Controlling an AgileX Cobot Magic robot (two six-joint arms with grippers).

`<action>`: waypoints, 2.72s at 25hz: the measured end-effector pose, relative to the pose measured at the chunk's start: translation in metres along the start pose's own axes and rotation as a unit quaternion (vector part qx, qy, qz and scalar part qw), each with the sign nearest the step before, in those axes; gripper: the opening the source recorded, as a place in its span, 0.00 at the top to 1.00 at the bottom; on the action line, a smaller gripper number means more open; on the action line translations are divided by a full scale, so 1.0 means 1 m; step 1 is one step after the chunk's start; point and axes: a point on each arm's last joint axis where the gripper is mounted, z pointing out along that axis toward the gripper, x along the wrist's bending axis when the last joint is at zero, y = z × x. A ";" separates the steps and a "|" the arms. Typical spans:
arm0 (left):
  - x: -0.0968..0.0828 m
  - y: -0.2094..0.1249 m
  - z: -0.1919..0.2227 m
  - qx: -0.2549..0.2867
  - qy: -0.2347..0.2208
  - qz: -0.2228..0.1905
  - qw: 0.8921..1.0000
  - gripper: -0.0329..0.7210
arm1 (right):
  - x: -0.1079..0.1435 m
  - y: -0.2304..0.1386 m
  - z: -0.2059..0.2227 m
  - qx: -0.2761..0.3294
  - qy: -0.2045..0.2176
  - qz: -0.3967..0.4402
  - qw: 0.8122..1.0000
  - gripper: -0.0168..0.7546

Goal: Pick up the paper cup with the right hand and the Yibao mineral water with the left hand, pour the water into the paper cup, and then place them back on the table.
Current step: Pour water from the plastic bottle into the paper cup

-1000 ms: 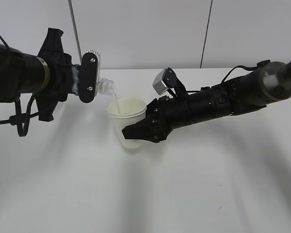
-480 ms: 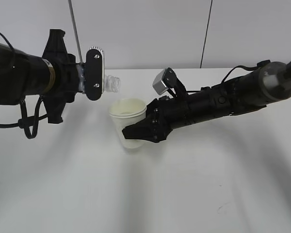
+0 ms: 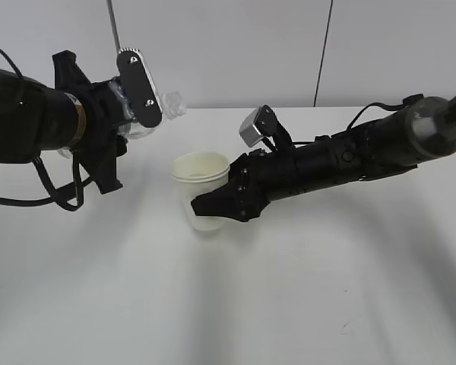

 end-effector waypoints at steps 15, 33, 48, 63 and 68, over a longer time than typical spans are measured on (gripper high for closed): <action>-0.005 -0.001 0.005 0.007 -0.006 -0.250 0.968 0.54 | -0.010 0.001 0.000 -0.011 -0.054 0.032 0.998 0.29; 0.019 -0.044 0.024 0.001 -0.051 -0.401 0.914 0.54 | -0.013 0.003 -0.002 -0.027 -0.068 0.047 0.996 0.29; 0.038 -0.076 0.031 -0.020 -0.091 -0.397 0.913 0.54 | -0.015 0.005 -0.002 -0.040 -0.077 0.060 0.994 0.29; 0.045 -0.067 0.060 -0.037 -0.105 -0.398 0.911 0.54 | -0.015 0.005 -0.002 -0.040 -0.078 0.060 0.994 0.29; 0.053 -0.062 0.071 -0.050 -0.104 -0.401 0.909 0.54 | -0.015 0.005 -0.002 -0.040 -0.078 0.060 0.994 0.29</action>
